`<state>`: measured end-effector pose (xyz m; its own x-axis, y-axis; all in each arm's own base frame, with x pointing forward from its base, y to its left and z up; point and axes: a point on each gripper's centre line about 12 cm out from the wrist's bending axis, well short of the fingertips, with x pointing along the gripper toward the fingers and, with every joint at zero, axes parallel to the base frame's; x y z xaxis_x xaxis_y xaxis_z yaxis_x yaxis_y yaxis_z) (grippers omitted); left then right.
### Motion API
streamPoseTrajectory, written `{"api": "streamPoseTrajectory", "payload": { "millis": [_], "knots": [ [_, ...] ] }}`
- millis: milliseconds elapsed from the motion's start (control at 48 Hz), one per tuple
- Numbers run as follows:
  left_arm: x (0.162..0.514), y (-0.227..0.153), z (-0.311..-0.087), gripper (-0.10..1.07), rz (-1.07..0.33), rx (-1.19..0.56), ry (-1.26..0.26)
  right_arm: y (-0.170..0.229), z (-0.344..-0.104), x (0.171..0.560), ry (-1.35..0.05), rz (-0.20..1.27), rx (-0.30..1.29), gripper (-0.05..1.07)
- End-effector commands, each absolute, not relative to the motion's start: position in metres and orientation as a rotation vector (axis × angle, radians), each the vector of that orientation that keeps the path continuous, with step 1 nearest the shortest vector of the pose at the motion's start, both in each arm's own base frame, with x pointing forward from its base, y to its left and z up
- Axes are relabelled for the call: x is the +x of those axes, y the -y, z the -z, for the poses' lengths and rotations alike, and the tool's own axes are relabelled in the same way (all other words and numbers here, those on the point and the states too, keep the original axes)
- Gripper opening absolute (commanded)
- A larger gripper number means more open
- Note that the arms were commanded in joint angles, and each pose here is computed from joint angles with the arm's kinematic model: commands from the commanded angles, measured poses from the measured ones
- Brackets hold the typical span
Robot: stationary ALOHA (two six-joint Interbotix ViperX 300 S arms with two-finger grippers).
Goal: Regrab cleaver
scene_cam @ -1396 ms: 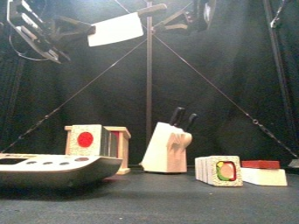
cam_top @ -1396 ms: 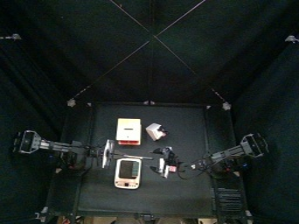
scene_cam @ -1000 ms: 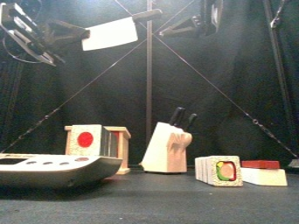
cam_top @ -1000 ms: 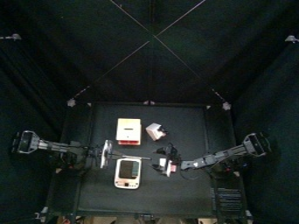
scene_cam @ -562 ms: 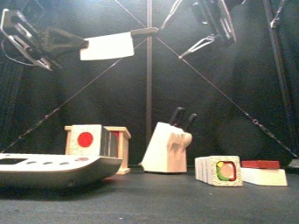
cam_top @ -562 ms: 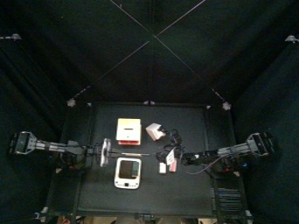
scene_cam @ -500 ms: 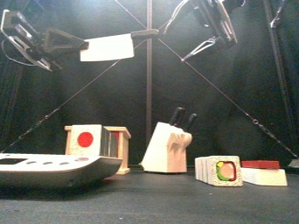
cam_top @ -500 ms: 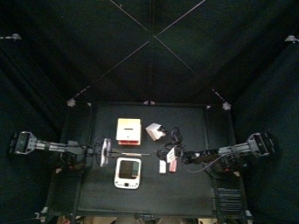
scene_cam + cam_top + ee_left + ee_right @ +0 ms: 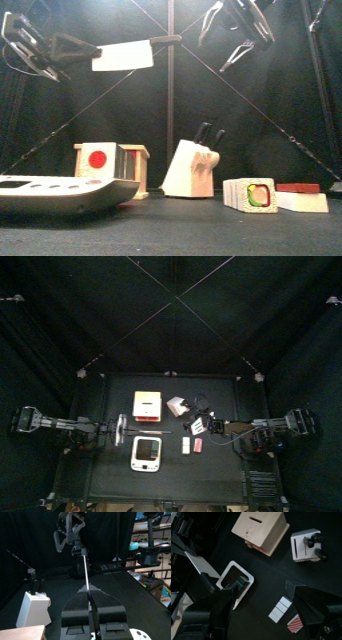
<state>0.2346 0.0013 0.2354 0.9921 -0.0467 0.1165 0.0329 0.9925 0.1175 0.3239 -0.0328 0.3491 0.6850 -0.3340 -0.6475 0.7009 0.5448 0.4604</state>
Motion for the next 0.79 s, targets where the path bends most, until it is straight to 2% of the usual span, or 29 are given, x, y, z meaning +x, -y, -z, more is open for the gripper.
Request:
{"api": "streamPoseTrajectory", "payload": {
  "millis": [0,188,417,562,771],
  "knots": [
    [0.238,-0.003,-0.243,0.26,0.033,0.118,0.145,0.044,-0.365,0.325,-0.534,0.624,0.802,1.03],
    [0.238,-0.002,-0.242,0.26,0.035,0.118,0.141,0.06,-0.354,0.33,-0.64,0.559,0.811,1.03],
    [0.238,-0.003,-0.239,0.26,0.033,0.115,0.107,0.047,-0.342,0.358,-0.742,0.314,0.733,1.03],
    [0.238,-0.003,-0.234,0.26,0.031,0.115,0.069,0.041,-0.345,0.372,-0.708,0.208,0.658,1.03],
    [0.237,-0.004,-0.23,0.26,0.023,0.104,0.018,0.042,-0.341,0.38,-0.605,0.17,0.514,1.03]
  ]
}}
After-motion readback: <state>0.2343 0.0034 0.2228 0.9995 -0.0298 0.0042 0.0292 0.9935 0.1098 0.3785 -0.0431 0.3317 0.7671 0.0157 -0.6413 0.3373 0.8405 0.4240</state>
